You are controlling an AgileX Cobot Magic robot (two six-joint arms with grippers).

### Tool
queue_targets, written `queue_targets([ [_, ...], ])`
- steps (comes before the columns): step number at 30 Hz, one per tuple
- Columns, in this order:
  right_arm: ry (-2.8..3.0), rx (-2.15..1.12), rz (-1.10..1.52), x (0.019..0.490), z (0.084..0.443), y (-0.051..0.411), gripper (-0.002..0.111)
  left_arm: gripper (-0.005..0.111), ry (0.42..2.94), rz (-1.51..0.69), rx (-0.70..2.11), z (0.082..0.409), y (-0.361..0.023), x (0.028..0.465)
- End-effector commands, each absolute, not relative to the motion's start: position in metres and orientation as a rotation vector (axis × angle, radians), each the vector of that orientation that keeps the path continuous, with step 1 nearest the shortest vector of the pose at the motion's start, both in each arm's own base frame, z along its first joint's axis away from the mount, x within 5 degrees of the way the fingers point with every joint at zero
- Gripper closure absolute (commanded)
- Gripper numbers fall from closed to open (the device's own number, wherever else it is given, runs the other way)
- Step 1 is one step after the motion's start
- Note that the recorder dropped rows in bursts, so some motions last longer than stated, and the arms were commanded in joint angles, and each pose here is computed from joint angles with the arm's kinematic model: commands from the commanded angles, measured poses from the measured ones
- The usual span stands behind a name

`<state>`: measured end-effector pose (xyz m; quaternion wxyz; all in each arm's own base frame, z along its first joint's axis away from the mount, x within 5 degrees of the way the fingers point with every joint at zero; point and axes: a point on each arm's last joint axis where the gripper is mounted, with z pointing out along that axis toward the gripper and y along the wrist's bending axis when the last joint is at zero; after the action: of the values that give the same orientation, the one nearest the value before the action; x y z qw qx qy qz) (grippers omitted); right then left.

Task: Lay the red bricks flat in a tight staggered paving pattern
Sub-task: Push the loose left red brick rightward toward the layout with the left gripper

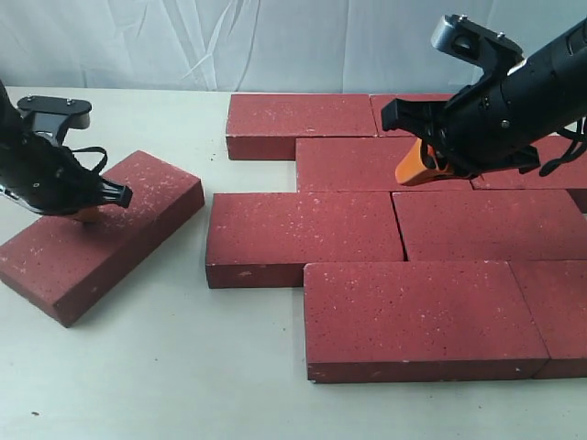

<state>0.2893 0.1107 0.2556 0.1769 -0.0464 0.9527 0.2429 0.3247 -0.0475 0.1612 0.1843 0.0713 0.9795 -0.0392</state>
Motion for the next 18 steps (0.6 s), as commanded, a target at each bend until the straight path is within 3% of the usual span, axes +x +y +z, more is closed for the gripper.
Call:
queue_targets([
  [1, 2.675, -0.131, 0.693, 0.289, 0.258, 0.111, 0.109, 0.107, 2.663, -0.007, 0.336, 0.154, -0.047, 0.341],
  [10, 2.673, -0.132, 0.692, 0.289, 0.258, 0.111, 0.109, 0.107, 2.431, 0.182, 0.702, 0.150, -0.045, 0.358],
  [18, 2.670, -0.130, 0.691, 0.289, 0.258, 0.111, 0.109, 0.107, 2.463, 0.041, 0.318, 0.195, -0.046, 0.362],
])
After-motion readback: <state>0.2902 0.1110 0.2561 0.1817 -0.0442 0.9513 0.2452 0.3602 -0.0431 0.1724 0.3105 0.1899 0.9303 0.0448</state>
